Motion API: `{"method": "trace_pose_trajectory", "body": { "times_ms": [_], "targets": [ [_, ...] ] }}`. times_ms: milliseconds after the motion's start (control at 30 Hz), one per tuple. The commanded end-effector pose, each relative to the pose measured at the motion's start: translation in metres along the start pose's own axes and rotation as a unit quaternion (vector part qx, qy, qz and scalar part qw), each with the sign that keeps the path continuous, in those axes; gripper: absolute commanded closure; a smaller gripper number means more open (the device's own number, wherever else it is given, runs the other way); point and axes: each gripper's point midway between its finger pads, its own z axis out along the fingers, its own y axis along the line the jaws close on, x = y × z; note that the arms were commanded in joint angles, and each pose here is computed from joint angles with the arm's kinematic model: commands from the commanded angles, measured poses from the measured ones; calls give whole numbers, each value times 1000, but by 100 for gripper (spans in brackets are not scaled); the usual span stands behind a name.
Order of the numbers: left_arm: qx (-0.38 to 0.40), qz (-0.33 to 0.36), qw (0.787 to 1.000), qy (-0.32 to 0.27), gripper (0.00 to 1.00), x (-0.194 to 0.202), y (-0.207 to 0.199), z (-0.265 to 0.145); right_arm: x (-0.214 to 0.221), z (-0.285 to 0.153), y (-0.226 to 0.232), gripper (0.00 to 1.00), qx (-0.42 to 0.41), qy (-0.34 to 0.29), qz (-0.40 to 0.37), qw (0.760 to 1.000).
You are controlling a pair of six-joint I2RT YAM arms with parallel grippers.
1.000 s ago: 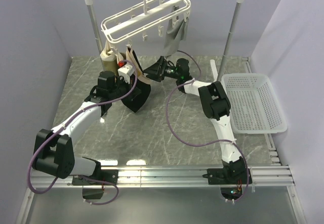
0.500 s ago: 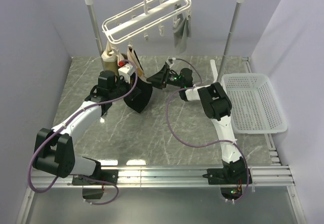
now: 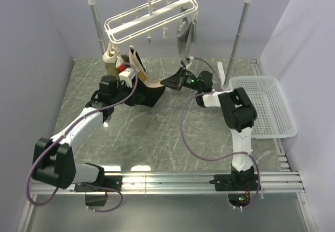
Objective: Clip the underwear to the hanger
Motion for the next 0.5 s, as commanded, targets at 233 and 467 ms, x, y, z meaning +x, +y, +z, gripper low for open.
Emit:
{"method": "trace_pose_trajectory", "body": {
  "times_ms": [233, 467],
  "targets": [
    [2, -39, 997, -65, 59, -17, -33, -59, 44, -46, 85, 100, 6, 16, -146, 989],
    [34, -70, 994, -79, 65, -18, -57, -61, 54, -60, 104, 100, 50, 38, -229, 971]
  ]
}}
